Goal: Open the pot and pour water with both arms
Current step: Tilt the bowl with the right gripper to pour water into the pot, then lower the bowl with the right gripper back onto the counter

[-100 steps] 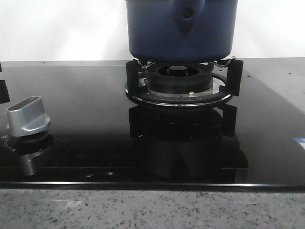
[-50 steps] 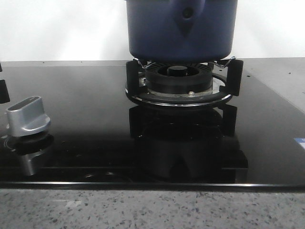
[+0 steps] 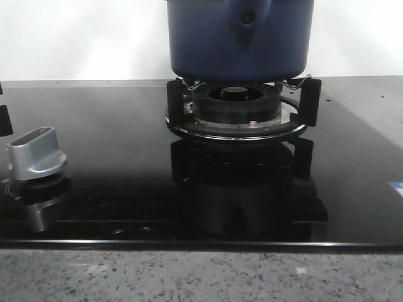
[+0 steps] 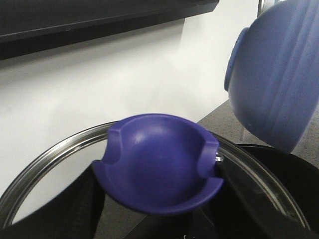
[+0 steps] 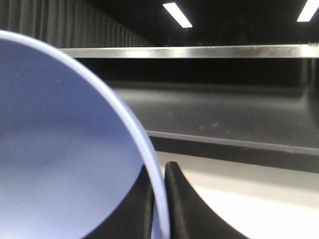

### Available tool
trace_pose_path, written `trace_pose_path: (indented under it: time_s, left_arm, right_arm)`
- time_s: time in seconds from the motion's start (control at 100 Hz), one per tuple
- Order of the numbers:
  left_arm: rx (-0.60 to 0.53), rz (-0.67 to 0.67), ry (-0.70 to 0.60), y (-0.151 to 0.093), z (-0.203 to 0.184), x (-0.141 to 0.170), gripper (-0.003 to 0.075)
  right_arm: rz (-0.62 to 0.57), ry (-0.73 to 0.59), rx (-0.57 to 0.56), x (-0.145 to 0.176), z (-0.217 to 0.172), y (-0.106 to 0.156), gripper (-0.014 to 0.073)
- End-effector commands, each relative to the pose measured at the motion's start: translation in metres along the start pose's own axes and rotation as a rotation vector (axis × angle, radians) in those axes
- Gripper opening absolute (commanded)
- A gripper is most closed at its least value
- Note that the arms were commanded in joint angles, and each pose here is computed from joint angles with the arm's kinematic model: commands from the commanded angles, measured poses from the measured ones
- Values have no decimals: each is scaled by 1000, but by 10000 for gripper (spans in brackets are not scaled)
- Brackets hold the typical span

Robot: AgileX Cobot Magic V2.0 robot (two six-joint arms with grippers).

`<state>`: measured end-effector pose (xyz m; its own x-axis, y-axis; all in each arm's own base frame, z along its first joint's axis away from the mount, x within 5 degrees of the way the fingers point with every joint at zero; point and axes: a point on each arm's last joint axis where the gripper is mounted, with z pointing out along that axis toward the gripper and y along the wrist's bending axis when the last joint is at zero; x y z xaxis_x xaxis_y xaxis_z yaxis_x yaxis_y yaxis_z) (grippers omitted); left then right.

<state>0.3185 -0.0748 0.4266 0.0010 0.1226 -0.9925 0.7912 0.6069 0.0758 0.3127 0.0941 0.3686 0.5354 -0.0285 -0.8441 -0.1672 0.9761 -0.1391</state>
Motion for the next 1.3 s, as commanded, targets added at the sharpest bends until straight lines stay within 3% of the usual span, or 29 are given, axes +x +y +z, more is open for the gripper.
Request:
trace_pose_path:
  time_s: [0.0,0.35,0.53,0.83,1.04,1.29]
  left_arm:
    - [-9,0,-125,-10,-13,-32,242]
    - [-9,0,-125,-10,-13,-32,242]
    - [0,1,-124,-11,-13,-32,242]
    - [19,-7,-136,-12,-13,-33,242]
    - [35,-21,-154,-14,-13,-35,242]
    - [93,-23,-163,-28,-3,-38,242]
  right_arm:
    - [-6,-158,30,-32,2,-6,-47]
    - [-6,-142,26,-30,2,-6,-47]
    - [-4,4,-8,-31,10,-6,-47]
    - [156,433,-2,-61,29,-27,-47]
    - [229,805,31,-76,24,-73,-47]
    - [314,1205,215,-57,-18,-140,-47]
